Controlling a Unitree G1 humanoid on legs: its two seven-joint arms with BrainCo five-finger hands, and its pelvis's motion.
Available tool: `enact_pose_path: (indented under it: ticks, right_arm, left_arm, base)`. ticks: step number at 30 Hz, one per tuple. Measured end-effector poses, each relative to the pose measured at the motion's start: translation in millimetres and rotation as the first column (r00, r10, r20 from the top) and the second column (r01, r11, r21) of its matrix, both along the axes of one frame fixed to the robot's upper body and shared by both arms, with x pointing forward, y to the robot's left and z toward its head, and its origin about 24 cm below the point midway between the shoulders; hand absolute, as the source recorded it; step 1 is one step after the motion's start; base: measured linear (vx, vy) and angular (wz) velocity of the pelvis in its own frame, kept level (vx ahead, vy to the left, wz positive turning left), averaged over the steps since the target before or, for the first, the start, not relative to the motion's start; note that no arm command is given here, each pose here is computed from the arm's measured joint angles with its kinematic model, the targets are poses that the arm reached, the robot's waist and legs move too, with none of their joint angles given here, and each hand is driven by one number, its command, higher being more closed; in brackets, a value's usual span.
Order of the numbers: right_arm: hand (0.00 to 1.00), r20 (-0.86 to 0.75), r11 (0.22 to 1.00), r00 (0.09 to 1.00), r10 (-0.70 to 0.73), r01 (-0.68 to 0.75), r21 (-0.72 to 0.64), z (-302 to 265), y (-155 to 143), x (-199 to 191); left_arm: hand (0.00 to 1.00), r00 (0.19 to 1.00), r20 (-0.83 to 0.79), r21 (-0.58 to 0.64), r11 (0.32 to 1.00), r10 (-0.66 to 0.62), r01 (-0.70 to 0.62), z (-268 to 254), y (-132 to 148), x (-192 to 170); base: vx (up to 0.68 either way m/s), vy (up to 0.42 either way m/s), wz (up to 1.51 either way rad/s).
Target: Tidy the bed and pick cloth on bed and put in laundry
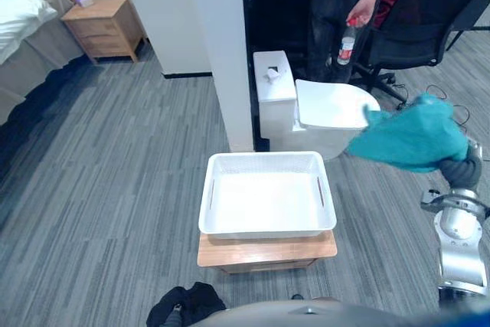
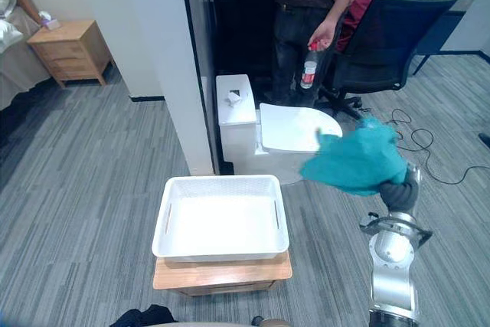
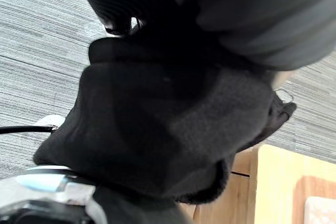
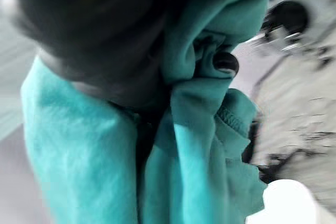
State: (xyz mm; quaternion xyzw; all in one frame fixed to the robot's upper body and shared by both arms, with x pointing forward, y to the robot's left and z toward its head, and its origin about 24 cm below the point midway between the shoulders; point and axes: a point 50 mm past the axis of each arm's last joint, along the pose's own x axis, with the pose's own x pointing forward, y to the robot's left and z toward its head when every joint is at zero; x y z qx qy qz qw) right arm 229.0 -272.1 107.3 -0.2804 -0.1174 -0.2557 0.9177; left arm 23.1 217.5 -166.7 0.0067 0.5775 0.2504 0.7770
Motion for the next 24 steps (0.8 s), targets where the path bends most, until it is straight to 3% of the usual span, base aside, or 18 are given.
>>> enact_pose_path:
  ticks: [4, 10, 19, 24]
  right_arm:
    - [1.00, 0.072, 0.982, 0.980, 0.185, -0.180, -0.064, 20.3, 35.8, 16.2]
    - [1.00, 0.036, 0.894, 0.897, 0.441, -0.436, -0.104, 20.7, 92.0, 39.4]
    - [1.00, -0.121, 0.831, 0.835, 0.537, -0.548, -0.097, -1.4, 124.9, 73.8]
    - [1.00, -0.207, 0.852, 0.847, 0.490, -0.516, -0.094, -15.5, 119.6, 86.4]
  left_arm:
    - [1.00, 1.000, -0.005, 0.008, 1.000, -0.018, 0.018, 0.2, 2.4, 0.5]
    - [1.00, 0.999, -0.006, 0.044, 0.998, -0.051, 0.051, 2.0, 8.3, 5.1]
    - [1.00, 0.995, 0.024, 0.066, 0.993, -0.094, 0.093, 3.3, 5.9, 18.8]
    - [1.00, 0.990, 0.056, 0.080, 0.989, -0.127, 0.123, 4.9, 4.0, 33.1]
  base:
    - [-0.02, -0.001, 0.03]
    - [-0.02, -0.006, 0.06]
    - [-0.04, 0.019, 0.11]
    - [-0.02, 0.005, 0.11]
